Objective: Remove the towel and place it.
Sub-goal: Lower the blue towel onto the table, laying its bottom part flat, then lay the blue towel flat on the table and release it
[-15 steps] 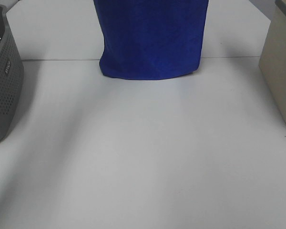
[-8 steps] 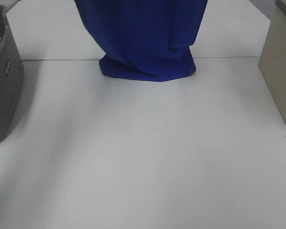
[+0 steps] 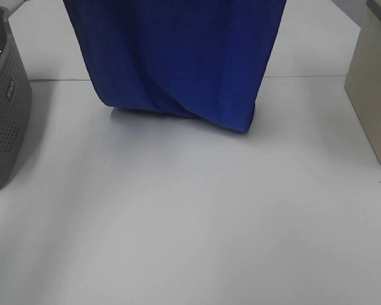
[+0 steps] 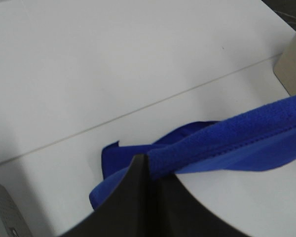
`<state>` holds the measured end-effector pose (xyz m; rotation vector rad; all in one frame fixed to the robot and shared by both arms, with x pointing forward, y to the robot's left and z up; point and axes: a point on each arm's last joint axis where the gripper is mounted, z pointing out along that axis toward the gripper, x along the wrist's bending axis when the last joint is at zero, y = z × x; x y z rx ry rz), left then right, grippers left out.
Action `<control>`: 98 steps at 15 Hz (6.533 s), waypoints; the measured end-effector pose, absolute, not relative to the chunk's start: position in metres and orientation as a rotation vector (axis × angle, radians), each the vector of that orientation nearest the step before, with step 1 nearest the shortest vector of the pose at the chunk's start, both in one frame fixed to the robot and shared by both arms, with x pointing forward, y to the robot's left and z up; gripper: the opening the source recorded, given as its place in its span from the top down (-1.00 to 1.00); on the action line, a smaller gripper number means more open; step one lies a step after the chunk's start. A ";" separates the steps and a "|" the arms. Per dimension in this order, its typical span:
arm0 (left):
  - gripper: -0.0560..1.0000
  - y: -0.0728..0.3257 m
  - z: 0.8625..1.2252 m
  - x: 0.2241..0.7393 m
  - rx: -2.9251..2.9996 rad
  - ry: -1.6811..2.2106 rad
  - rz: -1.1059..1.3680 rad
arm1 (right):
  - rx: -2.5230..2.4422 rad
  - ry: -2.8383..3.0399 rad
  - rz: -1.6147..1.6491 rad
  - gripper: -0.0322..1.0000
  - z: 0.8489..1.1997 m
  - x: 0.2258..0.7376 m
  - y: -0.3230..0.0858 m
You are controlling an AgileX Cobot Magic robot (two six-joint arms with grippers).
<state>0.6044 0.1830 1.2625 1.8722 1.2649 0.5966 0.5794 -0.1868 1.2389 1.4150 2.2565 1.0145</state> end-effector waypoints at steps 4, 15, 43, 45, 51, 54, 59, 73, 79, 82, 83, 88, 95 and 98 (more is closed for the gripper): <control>0.89 0.184 1.234 0.572 1.948 1.339 0.385 | 1.469 2.316 0.956 0.91 1.227 0.543 -0.196; 0.89 0.195 1.160 0.490 2.053 1.483 0.028 | 1.721 2.427 0.891 0.91 1.169 0.435 -0.217; 0.89 0.207 0.945 0.398 2.145 1.910 -0.776 | 2.517 2.827 0.155 0.91 0.970 0.375 -0.214; 0.89 0.206 0.938 0.399 2.166 1.921 -0.834 | 2.546 2.842 0.091 0.91 0.963 0.378 -0.213; 0.89 0.205 0.915 0.404 2.199 1.969 -0.951 | 2.655 2.882 -0.120 0.91 0.935 0.388 -0.209; 0.89 0.206 0.907 0.406 2.208 1.989 -0.961 | 2.677 2.898 -0.147 0.91 0.927 0.390 -0.208; 0.89 0.206 0.888 0.407 2.231 2.023 -1.015 | 2.737 2.908 -0.244 0.91 0.905 0.396 -0.206; 0.78 0.210 0.883 0.408 2.254 2.030 -0.980 | 2.675 2.935 -0.376 0.91 0.891 0.396 -0.210; 0.75 0.211 0.883 0.408 2.275 2.024 -0.971 | 2.651 2.945 -0.395 0.80 0.891 0.395 -0.211; 0.32 0.209 0.883 0.408 2.249 2.033 -0.980 | 2.686 2.930 -0.368 0.11 0.891 0.396 -0.210; 0.11 0.208 0.884 0.408 2.225 2.041 -0.988 | 2.693 2.927 -0.362 -0.08 0.891 0.396 -0.209; -0.31 0.206 0.885 0.408 2.192 2.050 -1.021 | 2.702 2.924 -0.359 -0.29 0.892 0.396 -0.209; -0.32 0.197 0.904 0.431 2.225 1.945 -1.055 | 2.588 2.917 -0.088 -0.29 0.923 0.394 -0.210; -0.32 0.193 0.917 0.446 2.239 1.889 -1.035 | 2.515 2.817 0.179 -0.31 0.962 0.395 -0.210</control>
